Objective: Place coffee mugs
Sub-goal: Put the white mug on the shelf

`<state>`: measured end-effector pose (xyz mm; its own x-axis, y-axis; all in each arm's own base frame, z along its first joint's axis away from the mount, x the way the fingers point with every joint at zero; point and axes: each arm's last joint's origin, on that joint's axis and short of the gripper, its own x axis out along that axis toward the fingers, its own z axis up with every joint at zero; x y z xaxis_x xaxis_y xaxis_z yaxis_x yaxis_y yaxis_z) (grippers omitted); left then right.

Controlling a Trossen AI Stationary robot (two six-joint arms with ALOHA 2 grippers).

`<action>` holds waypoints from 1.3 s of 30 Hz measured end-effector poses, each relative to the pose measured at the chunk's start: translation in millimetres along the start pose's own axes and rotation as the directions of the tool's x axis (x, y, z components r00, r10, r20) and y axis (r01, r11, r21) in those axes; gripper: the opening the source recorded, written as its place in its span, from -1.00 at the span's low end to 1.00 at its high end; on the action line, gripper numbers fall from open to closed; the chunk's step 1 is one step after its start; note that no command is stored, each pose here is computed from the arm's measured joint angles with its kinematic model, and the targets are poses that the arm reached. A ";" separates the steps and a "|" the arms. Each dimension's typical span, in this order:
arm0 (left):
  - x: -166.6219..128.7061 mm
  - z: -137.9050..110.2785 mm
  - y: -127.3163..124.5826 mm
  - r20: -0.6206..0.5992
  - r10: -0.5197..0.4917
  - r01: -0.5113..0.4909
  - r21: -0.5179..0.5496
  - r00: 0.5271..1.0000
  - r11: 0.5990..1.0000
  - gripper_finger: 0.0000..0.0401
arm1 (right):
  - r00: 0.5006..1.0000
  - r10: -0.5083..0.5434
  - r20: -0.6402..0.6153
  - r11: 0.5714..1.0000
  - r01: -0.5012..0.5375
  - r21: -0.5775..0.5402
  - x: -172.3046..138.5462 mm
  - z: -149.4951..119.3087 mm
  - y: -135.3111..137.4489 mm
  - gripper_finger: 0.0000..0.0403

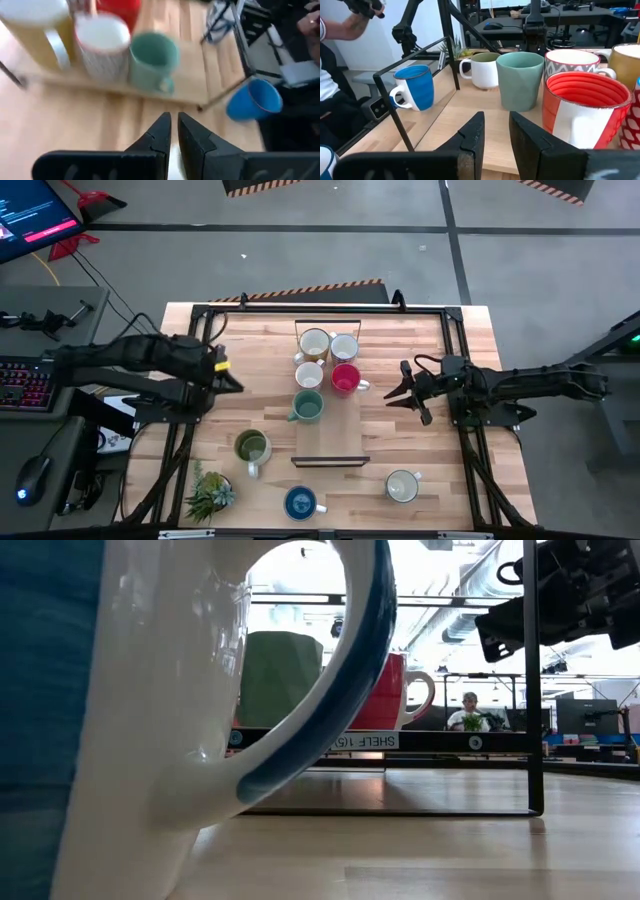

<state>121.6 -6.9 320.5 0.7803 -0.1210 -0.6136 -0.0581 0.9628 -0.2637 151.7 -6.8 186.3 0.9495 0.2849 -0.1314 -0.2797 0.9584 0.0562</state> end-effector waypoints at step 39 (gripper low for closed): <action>79.0 -33.0 -36.5 -0.523 0.231 -0.344 -0.128 0.820 0.930 -0.58 | 0.998 -0.018 -0.065 0.998 0.022 0.053 -0.2 -6.3 -0.4 -0.64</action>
<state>164.9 -59.6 257.1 0.3006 -0.0030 -0.9537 -0.4025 0.9062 -0.1297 150.7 -7.1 180.0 0.9433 0.2679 -0.1963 -0.2512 0.9621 0.1058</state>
